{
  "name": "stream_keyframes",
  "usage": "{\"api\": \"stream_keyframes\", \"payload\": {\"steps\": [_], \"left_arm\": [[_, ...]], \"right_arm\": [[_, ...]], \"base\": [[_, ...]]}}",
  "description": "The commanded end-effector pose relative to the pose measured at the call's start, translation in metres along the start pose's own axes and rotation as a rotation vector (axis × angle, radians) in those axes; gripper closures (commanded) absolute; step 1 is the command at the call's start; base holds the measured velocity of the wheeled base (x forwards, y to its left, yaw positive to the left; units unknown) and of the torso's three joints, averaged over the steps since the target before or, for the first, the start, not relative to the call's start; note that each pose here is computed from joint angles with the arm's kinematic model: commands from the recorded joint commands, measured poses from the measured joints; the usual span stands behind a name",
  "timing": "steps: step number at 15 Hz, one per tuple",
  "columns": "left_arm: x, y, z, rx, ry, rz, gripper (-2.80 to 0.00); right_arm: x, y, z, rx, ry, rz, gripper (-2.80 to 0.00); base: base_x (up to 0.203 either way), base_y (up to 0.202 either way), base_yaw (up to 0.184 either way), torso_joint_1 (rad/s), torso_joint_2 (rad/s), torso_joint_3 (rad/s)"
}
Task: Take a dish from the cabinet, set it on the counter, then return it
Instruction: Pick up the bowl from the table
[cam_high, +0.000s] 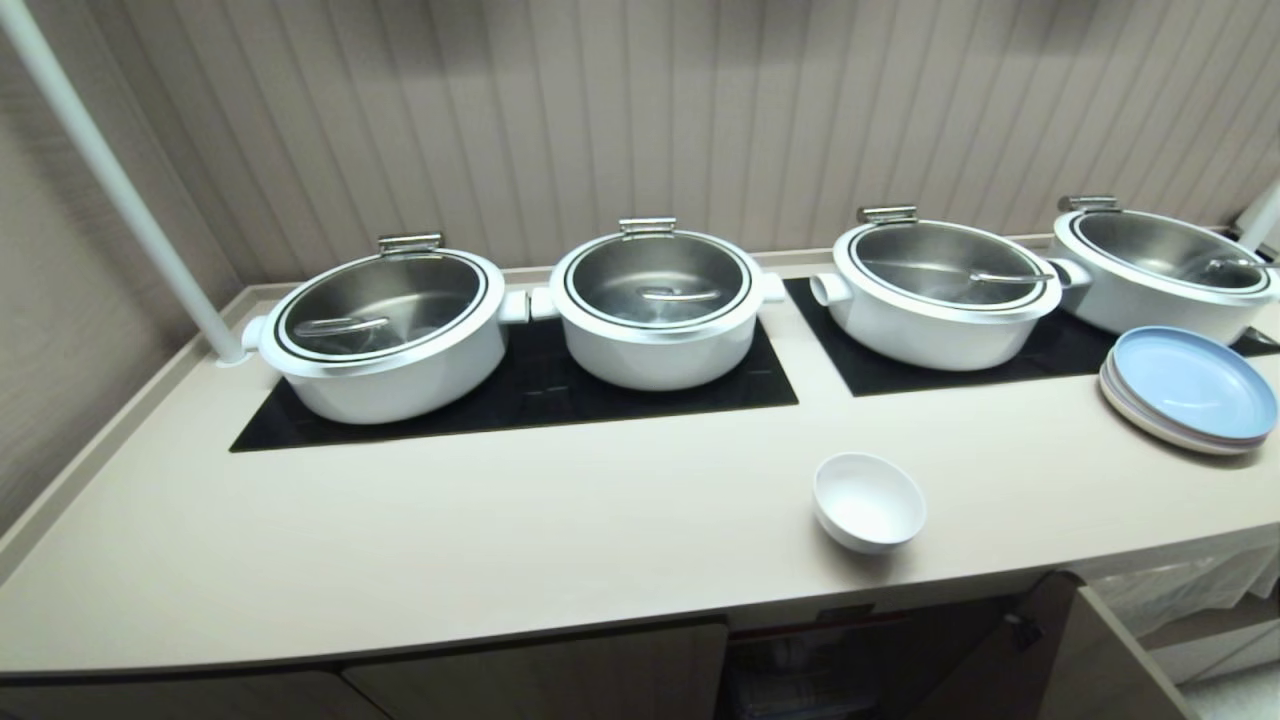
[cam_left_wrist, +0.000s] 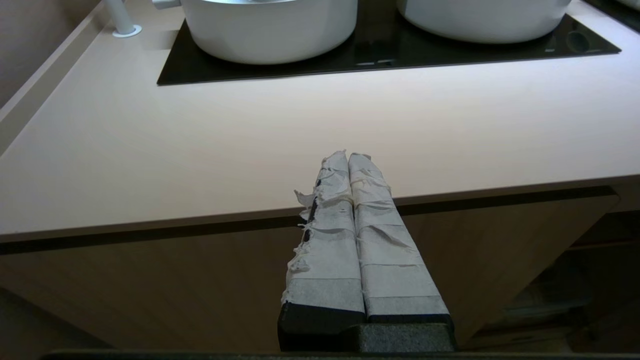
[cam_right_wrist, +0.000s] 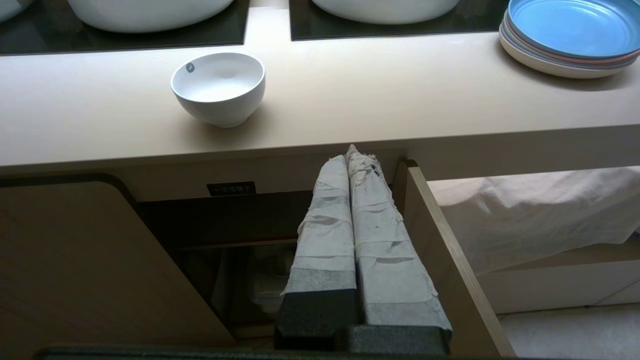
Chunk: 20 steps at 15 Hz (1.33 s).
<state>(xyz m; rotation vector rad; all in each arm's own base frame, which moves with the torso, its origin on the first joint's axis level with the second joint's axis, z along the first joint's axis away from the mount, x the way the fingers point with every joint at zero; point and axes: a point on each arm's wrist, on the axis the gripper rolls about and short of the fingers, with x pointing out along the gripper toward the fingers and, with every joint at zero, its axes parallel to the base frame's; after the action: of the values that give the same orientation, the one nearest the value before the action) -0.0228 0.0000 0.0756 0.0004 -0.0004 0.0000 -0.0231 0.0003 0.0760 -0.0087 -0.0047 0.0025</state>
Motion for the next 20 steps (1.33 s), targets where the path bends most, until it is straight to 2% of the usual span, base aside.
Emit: {"api": "stream_keyframes", "payload": {"steps": [1, 20], "left_arm": [[0.0000, 0.0000, -0.0001, 0.000, 0.000, 0.000, 0.00], [0.0000, 0.0000, -0.0001, 0.000, 0.000, 0.000, 0.00]], "right_arm": [[0.0001, 0.0000, 0.0000, 0.000, 0.002, 0.001, 0.00], [0.0001, 0.0000, 0.0000, 0.000, 0.002, 0.001, 0.00]], "base": [[0.000, 0.000, 0.000, 0.000, 0.00, 0.000], [0.000, 0.000, 0.000, 0.000, 0.00, 0.000]]}}
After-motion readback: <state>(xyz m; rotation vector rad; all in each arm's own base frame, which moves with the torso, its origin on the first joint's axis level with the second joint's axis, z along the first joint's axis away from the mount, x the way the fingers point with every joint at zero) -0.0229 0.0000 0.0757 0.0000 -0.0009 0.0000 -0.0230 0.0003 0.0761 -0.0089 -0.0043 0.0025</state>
